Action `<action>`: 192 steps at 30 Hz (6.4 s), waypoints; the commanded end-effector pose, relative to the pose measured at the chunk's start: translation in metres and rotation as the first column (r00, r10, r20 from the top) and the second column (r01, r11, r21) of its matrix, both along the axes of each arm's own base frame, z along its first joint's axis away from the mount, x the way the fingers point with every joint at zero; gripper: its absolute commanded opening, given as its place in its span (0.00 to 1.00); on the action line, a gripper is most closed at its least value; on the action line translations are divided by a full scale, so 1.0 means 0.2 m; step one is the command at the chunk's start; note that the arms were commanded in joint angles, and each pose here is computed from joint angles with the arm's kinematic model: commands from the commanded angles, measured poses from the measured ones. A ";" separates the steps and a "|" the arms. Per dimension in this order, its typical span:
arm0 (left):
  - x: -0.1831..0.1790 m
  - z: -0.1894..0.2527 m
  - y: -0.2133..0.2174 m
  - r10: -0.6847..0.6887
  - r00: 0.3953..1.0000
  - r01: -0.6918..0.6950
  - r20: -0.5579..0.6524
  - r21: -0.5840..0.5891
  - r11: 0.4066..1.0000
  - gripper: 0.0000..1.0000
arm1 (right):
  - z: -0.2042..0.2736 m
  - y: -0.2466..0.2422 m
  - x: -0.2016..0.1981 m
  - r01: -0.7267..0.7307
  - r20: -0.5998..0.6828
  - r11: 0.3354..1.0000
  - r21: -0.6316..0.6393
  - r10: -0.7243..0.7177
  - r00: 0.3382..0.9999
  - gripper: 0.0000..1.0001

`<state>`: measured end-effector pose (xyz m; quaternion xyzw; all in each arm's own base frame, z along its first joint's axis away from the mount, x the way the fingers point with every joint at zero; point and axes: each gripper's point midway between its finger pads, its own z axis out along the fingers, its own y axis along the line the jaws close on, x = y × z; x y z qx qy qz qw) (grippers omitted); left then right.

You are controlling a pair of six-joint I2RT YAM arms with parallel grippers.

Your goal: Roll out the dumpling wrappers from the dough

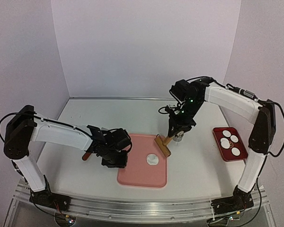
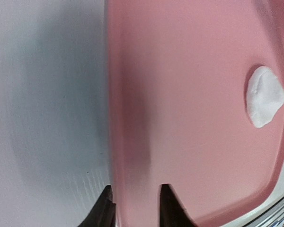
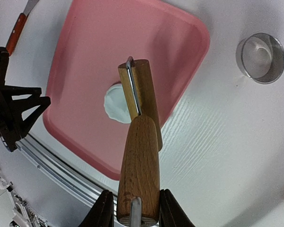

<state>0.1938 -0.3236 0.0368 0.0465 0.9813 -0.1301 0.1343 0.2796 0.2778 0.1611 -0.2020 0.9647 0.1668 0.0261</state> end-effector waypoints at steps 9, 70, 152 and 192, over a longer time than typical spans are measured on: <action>0.12 0.11 -0.01 0.217 0.975 -0.217 -0.058 -0.002 0.976 0.43 | 0.06 0.14 -0.06 0.041 -0.192 0.951 0.306 0.020 0.981 0.00; 0.10 -0.24 0.11 0.083 0.985 -0.067 -0.151 0.105 0.992 0.00 | -0.75 -0.29 0.01 0.236 -0.290 0.950 -0.203 -0.288 0.913 0.00; 0.11 -0.22 -0.04 0.007 0.985 -0.009 -0.175 -0.011 1.000 0.00 | -1.02 -0.11 -0.05 0.046 -0.249 0.935 -0.351 -0.140 0.958 0.00; 0.58 0.40 -0.03 -0.193 0.973 0.199 0.128 -0.039 0.979 0.77 | 0.31 -0.05 0.27 0.280 0.079 0.930 0.238 -0.306 0.949 0.00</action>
